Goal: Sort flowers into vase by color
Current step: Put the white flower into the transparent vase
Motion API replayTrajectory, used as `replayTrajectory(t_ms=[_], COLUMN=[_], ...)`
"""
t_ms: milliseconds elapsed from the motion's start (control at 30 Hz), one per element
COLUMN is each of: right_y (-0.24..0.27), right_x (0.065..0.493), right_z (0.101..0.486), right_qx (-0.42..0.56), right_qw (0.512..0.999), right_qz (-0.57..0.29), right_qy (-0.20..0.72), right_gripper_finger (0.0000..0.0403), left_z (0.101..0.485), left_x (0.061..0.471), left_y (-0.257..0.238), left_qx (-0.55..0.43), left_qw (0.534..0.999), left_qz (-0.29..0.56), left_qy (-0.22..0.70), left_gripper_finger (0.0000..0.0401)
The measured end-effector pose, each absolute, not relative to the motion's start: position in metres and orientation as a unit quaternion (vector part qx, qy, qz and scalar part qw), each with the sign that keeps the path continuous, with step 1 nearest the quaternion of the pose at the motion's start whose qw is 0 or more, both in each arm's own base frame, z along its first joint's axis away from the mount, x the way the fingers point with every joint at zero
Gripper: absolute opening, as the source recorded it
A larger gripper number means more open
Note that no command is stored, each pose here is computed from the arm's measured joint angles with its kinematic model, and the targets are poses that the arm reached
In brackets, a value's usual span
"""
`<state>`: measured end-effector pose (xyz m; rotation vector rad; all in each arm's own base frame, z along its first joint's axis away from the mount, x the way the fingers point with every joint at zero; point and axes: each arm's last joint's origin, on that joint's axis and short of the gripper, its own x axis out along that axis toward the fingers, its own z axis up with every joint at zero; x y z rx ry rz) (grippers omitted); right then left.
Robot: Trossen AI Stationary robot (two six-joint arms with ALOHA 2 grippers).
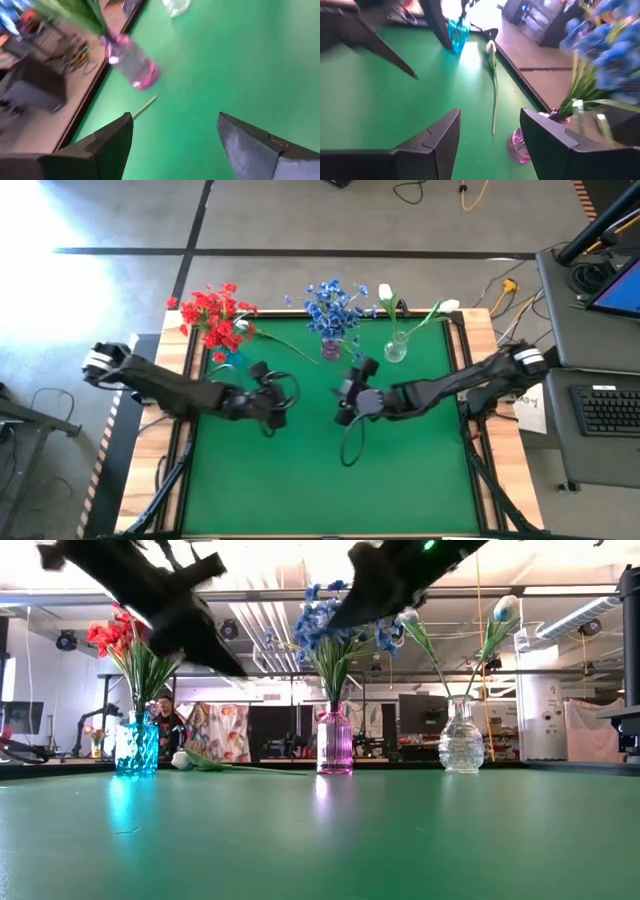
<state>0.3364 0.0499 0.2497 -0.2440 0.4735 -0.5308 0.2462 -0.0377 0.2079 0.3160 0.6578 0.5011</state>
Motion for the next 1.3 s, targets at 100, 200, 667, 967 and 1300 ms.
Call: replayTrajectory(t_ms=[100,200,667,967,1300], right_y=[0.052,0.054,0.058,0.058,0.058], right_x=[0.322,0.313,0.307,0.307,0.307], right_z=[0.260,0.267,0.269,0.269,0.269], right_qx=[-0.115,-0.119,-0.130,-0.141,-0.137], right_qw=[0.935,0.938,0.939,0.937,0.938], right_qz=[-0.257,-0.252,-0.242,-0.240,-0.241], right_qy=[0.214,0.206,0.207,0.211,0.210], right_gripper_finger=[0.0199,0.0199,0.0199,0.0199,0.0199], left_z=[0.184,0.160,0.125,0.125,0.128], left_x=[0.261,0.270,0.283,0.273,0.267], left_y=[-0.018,0.004,0.081,0.109,0.132], left_qx=[0.164,0.188,0.296,0.356,0.369], left_qw=[0.878,0.851,0.810,0.766,0.763], left_qz=[0.274,0.292,0.198,0.185,0.186], left_qy=[0.358,0.393,0.466,0.502,0.497], left_gripper_finger=[0.0272,0.0272,0.0272,0.0272,0.0272])
